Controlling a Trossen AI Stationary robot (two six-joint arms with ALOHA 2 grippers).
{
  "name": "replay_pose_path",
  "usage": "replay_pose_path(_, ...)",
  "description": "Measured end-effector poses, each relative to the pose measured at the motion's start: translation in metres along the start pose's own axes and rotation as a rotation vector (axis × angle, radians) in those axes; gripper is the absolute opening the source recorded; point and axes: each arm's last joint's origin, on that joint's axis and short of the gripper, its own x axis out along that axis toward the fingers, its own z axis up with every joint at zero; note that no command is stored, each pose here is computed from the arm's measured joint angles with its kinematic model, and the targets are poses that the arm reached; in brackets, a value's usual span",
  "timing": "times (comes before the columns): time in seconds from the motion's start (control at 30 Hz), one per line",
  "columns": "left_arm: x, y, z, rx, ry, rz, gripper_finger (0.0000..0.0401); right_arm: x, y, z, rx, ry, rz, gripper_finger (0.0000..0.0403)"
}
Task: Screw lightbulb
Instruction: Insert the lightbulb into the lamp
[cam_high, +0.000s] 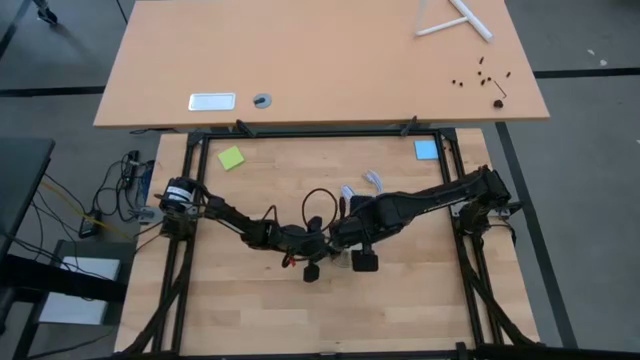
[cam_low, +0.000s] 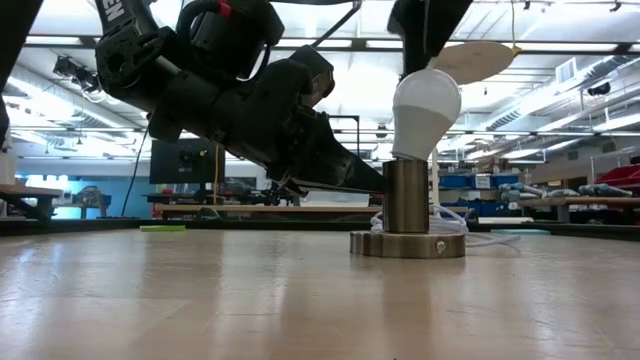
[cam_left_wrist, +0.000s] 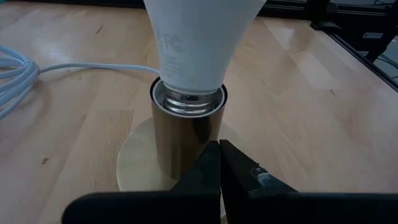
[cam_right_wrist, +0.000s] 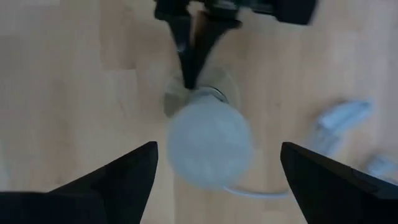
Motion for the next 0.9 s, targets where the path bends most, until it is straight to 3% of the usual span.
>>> replay_pose_path(0.13,0.000,-0.001,0.000,0.000,0.004,-0.022,0.0000,-0.009,-0.001,-0.009,-0.021,0.072,-0.038,0.0335)
replay_pose_path(0.27,0.000,-0.001,0.000,-0.001,0.007,-0.040,0.0000,-0.010,0.003,-0.018,-0.011,0.142,-0.104,0.0291)
replay_pose_path(0.53,0.000,-0.002,0.000,0.004,0.010,-0.057,0.0000,-0.024,0.027,-0.037,-0.032,0.154,-0.093,0.0128)
replay_pose_path(0.7,0.000,-0.005,-0.001,0.008,0.012,-0.070,0.0000,-0.033,0.043,-0.056,-0.030,0.068,-0.203,0.0023)
replay_pose_path(0.9,-0.003,-0.009,0.005,0.010,-0.009,-0.093,0.0000,-0.018,0.052,-0.082,0.074,-0.027,-0.261,0.0018)
